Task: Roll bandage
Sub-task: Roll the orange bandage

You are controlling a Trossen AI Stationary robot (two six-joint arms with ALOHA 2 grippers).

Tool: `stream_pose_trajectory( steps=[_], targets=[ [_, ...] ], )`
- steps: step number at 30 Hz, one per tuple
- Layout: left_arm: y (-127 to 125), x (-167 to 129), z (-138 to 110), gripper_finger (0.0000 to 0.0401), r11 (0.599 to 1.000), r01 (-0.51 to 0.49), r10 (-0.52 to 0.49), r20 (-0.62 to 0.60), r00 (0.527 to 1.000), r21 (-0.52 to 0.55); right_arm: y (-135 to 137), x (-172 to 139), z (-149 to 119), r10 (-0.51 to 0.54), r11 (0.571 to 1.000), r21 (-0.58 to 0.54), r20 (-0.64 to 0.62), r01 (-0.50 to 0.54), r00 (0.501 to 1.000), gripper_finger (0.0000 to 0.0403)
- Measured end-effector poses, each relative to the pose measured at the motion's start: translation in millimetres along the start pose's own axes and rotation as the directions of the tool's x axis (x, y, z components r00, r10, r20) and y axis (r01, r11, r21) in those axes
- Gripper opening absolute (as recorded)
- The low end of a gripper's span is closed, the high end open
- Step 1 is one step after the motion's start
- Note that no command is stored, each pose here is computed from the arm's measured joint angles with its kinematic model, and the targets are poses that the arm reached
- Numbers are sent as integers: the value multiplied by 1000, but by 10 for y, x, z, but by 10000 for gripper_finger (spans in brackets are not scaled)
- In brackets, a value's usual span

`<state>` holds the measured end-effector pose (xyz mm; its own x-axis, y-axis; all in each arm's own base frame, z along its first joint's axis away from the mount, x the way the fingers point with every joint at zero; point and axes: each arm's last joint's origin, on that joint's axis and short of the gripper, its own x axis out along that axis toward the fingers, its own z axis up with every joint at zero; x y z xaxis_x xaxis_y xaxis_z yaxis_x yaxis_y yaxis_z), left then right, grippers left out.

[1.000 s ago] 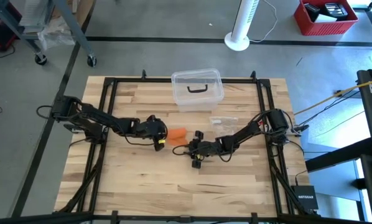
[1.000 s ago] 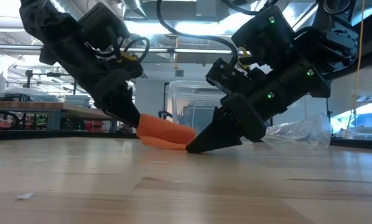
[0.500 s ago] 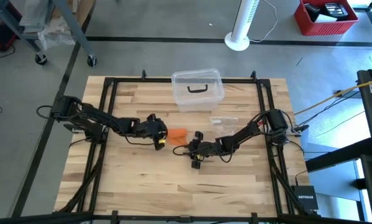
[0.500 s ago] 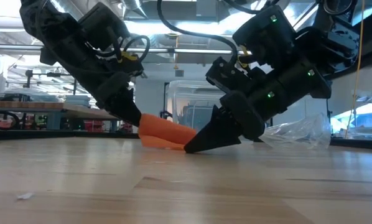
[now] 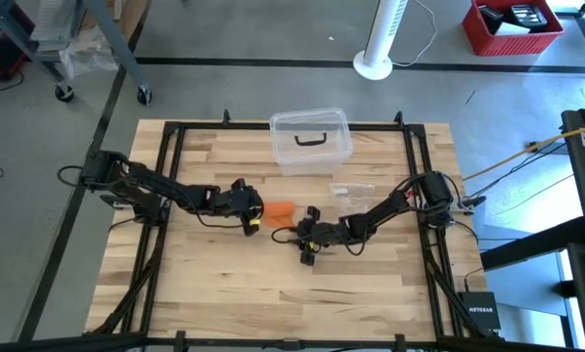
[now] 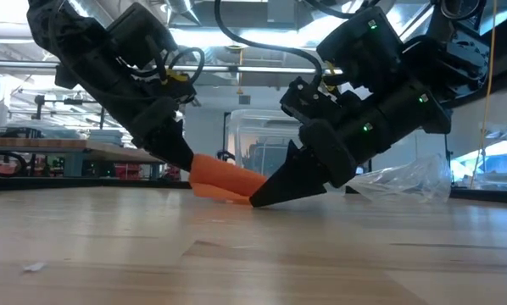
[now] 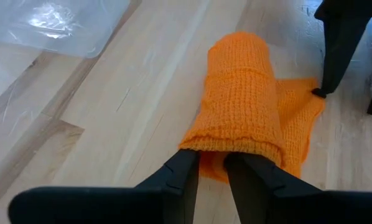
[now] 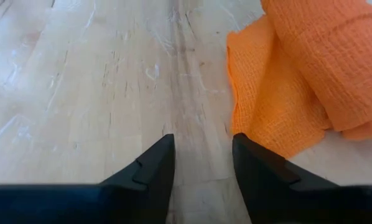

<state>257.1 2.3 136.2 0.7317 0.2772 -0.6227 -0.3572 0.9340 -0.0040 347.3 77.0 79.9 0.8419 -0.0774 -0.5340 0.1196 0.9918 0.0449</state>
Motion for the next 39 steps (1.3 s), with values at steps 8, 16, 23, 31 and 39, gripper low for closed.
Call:
stream_pose_trajectory(
  steps=[8,16,23,31,39],
  targets=[
    [-5,-1,11,74,1000,3,-3,12,1000,-3,3,-31,50,-17,999,-38,20,18,1000,212],
    [-5,-1,12,74,1000,1,-1,13,1000,1,27,-255,353,56,996,-74,72,-51,996,214],
    [-2,0,9,74,999,-9,9,13,1000,43,-5,-348,493,-9,989,-145,134,28,991,214],
    [4,0,9,74,992,-25,23,16,1000,127,-381,-134,600,-105,987,-99,182,124,978,214],
    [7,0,5,74,988,-28,26,12,1000,153,-579,189,597,-48,992,-109,147,65,988,214]
  ],
)
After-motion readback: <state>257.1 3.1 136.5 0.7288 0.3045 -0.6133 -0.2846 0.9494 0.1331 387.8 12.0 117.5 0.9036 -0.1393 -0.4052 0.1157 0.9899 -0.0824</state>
